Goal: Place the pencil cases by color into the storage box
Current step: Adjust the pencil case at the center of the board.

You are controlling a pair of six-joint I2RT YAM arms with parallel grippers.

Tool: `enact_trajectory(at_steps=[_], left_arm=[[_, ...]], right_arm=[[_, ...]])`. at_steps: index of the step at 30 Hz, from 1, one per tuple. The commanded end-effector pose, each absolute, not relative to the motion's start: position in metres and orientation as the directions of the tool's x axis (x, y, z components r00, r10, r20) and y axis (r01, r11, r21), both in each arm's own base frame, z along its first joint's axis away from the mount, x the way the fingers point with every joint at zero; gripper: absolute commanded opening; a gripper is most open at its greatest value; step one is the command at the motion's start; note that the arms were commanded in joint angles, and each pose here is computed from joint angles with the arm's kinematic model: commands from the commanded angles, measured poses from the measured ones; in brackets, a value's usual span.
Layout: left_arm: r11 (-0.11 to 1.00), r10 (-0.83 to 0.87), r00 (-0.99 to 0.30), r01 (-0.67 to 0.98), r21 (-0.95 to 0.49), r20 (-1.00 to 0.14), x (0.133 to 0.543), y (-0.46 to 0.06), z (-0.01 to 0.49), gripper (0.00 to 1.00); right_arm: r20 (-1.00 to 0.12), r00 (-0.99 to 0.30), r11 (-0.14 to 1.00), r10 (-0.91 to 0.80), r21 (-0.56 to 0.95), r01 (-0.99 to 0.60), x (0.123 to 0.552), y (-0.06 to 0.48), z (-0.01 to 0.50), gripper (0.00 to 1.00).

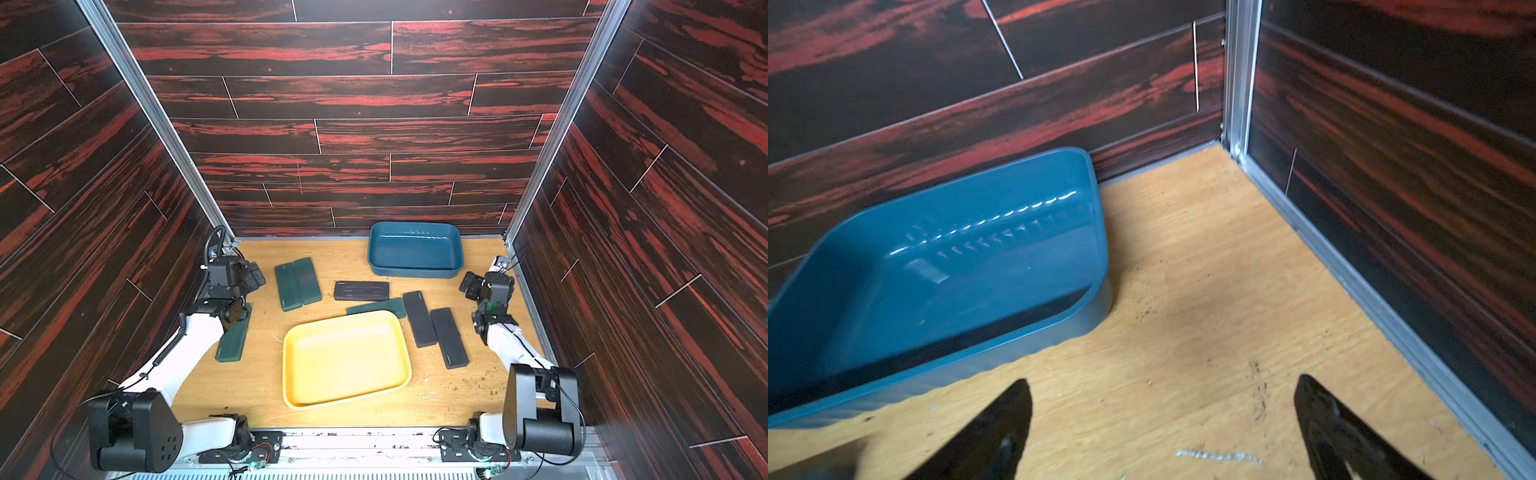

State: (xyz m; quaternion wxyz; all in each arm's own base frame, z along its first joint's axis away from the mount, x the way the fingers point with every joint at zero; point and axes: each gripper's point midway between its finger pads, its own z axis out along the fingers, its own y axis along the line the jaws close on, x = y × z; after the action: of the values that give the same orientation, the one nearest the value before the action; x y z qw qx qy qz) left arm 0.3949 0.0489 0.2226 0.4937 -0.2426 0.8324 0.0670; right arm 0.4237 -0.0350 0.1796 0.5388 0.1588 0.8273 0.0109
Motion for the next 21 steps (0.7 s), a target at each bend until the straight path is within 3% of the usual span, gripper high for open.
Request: enact_trajectory(at_steps=[1, 8, 14, 21], left_arm=[[0.839, -0.437, -0.494, -0.526, -0.142, -0.752, 0.361, 0.041, 0.201, 1.0], [0.845, -0.408, -0.621, -0.535, -0.019, -0.669, 0.343, 0.045, 0.169, 1.0], [0.861, -0.373, -0.783, -0.492, 0.129, -0.498, 0.338, 0.063, 0.143, 0.98], [0.9, -0.366, -0.872, -0.421, 0.115, -0.326, 0.332, 0.077, 0.109, 0.95]], right_arm=[[-0.794, -0.511, 0.942, 0.329, 0.24, 0.234, 0.408, -0.007, 0.171, 0.99], [-0.813, -0.559, 0.981, 0.164, 0.196, 0.002, 0.4, 0.091, 0.202, 0.99], [-0.826, -0.563, 0.959, -0.011, 0.15, -0.239, 0.359, 0.176, 0.207, 0.99], [-0.814, -0.58, 0.846, 0.029, 0.329, -0.419, 0.307, 0.222, 0.203, 0.99]])
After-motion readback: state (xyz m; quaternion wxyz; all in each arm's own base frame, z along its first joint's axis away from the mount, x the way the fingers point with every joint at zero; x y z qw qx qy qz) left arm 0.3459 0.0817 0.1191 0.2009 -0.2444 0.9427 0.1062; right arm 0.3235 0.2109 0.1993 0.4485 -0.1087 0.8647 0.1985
